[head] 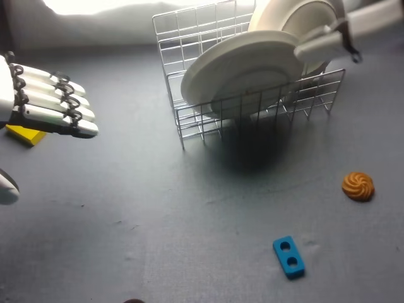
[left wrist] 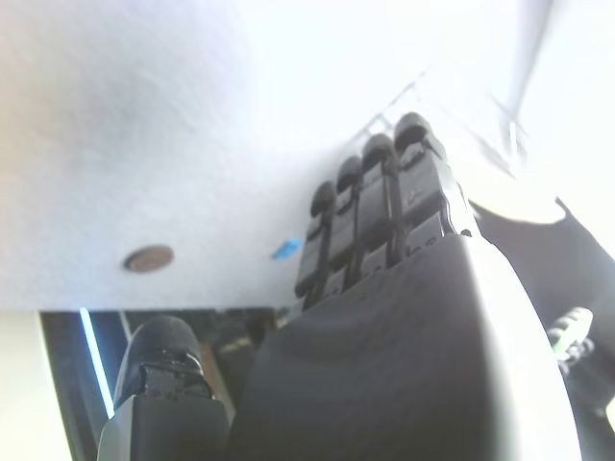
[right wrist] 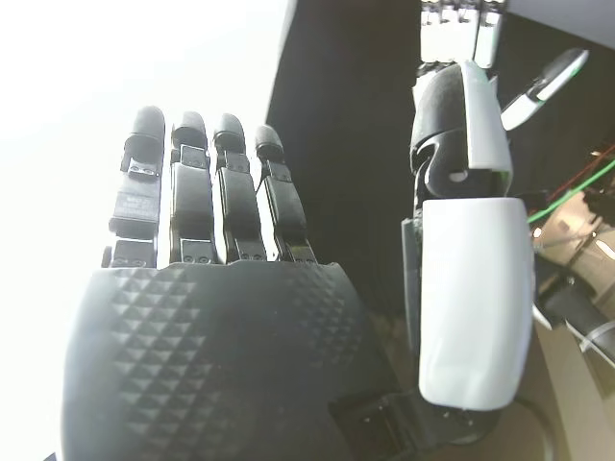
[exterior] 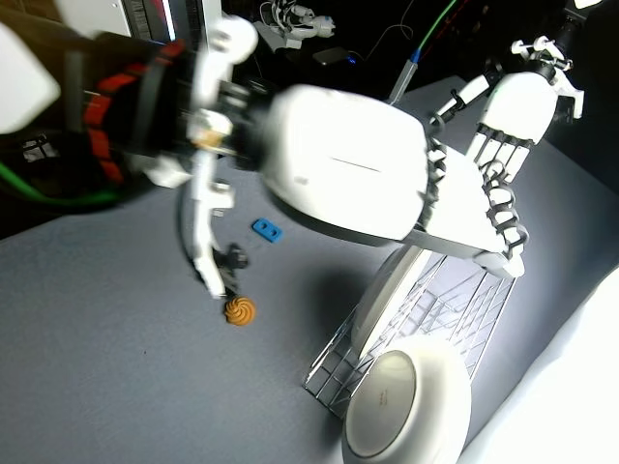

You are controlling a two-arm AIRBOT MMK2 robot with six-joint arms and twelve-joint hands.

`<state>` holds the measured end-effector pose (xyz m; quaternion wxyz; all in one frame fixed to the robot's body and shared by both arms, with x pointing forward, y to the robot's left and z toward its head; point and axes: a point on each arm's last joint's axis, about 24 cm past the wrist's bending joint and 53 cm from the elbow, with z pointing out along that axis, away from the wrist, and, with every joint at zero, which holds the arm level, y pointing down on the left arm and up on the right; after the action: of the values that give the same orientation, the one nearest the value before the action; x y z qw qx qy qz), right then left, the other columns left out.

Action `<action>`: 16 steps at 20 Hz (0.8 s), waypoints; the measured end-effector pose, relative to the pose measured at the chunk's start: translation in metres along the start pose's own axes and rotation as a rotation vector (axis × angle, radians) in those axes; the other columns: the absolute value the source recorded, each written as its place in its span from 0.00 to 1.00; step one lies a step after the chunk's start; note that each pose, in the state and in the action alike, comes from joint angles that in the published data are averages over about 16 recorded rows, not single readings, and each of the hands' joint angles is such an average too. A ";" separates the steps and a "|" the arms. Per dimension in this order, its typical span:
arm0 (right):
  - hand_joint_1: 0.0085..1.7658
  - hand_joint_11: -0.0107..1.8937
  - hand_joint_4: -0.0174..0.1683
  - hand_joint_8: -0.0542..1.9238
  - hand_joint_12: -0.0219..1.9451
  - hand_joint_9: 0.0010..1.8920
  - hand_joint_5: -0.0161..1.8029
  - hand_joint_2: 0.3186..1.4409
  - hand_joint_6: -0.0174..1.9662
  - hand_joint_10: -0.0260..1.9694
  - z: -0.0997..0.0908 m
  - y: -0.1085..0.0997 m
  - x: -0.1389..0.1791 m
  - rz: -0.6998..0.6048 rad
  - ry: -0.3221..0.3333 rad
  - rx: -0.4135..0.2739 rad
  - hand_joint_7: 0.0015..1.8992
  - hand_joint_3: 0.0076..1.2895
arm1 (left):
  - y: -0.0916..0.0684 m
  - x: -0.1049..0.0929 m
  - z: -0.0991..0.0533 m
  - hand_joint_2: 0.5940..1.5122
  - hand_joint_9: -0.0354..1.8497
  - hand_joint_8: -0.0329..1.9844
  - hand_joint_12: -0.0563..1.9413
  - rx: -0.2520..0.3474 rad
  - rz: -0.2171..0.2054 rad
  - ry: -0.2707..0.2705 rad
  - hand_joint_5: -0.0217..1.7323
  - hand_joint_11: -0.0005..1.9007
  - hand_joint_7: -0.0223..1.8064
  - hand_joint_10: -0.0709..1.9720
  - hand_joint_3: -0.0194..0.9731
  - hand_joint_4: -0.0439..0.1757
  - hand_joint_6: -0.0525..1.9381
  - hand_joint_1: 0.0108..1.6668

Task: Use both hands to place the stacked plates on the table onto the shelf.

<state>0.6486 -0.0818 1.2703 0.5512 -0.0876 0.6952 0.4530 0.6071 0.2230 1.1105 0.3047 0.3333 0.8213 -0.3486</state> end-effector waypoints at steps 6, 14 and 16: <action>0.40 0.14 0.10 0.49 0.68 0.19 0.20 0.53 0.44 0.49 -0.029 -0.004 -0.003 -0.010 -0.007 0.017 0.19 0.01 | -0.026 -0.008 0.003 0.58 0.27 0.34 0.40 0.094 0.011 -0.030 0.28 0.21 0.29 0.37 0.04 0.19 0.33 0.04; 0.31 0.62 0.40 0.94 0.99 0.58 0.56 0.69 0.91 0.94 -0.047 -0.013 0.010 -0.042 0.029 0.062 0.55 0.01 | -0.044 -0.013 0.005 0.67 0.66 0.82 0.87 0.147 0.063 -0.043 0.65 0.61 0.67 0.84 0.03 0.42 0.82 0.24; 0.29 0.74 0.50 0.98 0.99 0.69 0.66 0.74 0.97 0.98 -0.050 -0.013 0.013 -0.053 0.039 0.065 0.66 0.01 | -0.046 -0.014 0.005 0.69 0.72 0.93 0.96 0.151 0.074 -0.044 0.71 0.68 0.74 0.94 0.03 0.51 0.93 0.29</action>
<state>0.6176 -0.1206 1.2511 0.5519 -0.0967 0.7176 0.4137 0.5818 0.1894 1.1351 0.3093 0.3778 0.7728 -0.4054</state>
